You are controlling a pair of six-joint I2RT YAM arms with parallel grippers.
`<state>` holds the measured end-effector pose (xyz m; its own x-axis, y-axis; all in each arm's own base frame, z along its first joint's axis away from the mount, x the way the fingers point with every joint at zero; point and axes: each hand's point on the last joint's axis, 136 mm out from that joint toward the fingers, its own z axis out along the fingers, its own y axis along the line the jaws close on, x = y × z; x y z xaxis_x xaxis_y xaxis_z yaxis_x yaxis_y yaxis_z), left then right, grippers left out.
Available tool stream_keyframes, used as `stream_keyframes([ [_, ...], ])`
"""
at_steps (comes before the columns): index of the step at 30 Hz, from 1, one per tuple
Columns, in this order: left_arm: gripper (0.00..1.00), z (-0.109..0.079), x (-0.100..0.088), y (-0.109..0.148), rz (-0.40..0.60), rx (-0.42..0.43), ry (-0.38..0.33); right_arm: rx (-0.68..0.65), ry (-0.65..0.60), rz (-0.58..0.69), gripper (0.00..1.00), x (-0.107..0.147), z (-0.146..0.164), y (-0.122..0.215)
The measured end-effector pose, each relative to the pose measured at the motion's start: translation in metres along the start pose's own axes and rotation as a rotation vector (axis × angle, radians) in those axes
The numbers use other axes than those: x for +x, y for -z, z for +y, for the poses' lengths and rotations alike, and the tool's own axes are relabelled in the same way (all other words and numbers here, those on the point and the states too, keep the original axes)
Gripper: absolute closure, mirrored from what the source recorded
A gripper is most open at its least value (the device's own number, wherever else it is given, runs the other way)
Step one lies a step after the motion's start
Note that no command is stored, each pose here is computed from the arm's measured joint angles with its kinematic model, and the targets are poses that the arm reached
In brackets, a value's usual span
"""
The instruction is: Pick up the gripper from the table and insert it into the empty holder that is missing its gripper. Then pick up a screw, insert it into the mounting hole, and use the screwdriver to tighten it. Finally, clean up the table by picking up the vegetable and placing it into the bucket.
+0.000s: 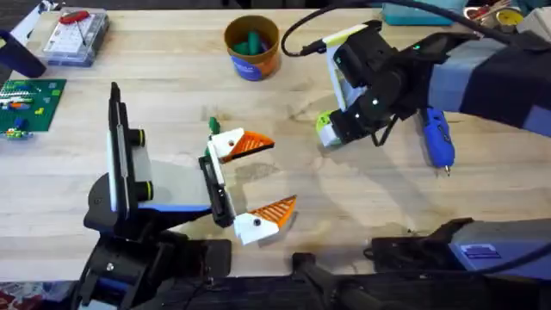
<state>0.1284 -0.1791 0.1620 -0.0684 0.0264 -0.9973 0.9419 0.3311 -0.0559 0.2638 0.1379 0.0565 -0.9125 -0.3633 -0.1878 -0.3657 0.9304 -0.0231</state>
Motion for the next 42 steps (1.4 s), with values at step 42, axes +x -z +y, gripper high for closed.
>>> stream_keyframes([
  [42,0.011,0.0,0.0,0.0,0.0,0.0,0.0,0.007,-0.003,-0.022,0.76,-0.0074,-0.0012,-0.0037],
])
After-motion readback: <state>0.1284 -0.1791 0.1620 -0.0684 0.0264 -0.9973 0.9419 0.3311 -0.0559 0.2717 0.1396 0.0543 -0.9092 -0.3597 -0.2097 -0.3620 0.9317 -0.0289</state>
